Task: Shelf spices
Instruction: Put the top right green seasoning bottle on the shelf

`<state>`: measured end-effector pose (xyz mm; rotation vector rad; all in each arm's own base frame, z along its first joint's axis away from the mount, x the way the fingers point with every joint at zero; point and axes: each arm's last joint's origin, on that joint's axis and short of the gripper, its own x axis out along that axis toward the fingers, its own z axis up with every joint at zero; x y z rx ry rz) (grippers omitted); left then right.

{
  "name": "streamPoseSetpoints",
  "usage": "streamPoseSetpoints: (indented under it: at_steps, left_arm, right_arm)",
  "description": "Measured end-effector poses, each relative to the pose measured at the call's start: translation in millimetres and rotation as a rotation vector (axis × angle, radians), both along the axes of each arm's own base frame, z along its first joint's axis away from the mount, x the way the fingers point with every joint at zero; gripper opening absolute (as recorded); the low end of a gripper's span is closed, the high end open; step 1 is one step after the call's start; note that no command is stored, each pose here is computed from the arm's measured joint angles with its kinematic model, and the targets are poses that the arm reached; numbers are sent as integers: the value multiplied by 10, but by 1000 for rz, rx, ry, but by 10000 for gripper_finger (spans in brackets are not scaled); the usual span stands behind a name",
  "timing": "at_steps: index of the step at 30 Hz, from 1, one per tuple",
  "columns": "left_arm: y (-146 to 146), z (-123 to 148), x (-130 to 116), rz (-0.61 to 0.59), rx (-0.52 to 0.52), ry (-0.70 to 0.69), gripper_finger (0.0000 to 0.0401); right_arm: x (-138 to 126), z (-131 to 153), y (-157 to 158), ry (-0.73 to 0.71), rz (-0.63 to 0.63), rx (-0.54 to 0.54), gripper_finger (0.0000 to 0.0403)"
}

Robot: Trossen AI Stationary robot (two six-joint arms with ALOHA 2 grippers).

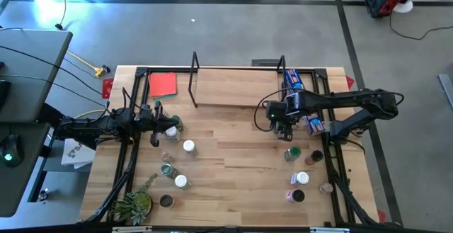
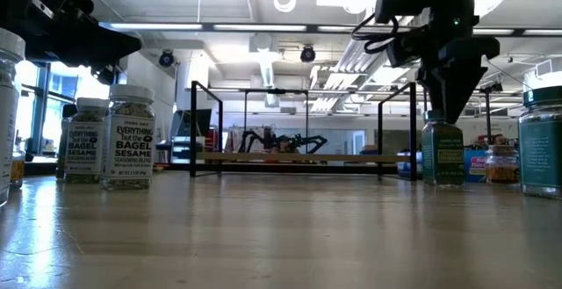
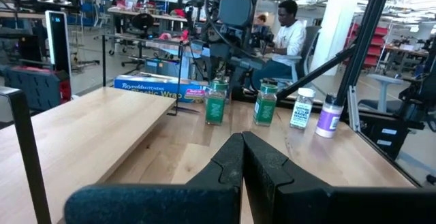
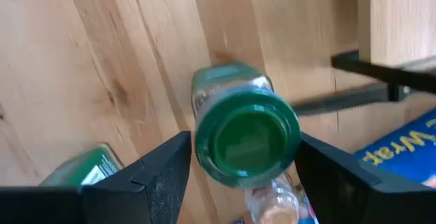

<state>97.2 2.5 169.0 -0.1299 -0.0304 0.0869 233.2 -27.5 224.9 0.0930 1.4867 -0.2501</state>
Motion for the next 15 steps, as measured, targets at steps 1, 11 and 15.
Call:
streamPoseSetpoints:
  at_steps: [1,11,15]
  left_arm:
    - [0,0,0,0,0,0,1]
    - [1,0,0,2,0,0,1]
    - [0,0,0,0,0,0,1]
  right_arm:
    - [5,-7,-1,-6,6,-1,248]
    - [55,-4,-6,-49,93,-16,244]
    - [56,-3,-5,-51,87,-14,204]
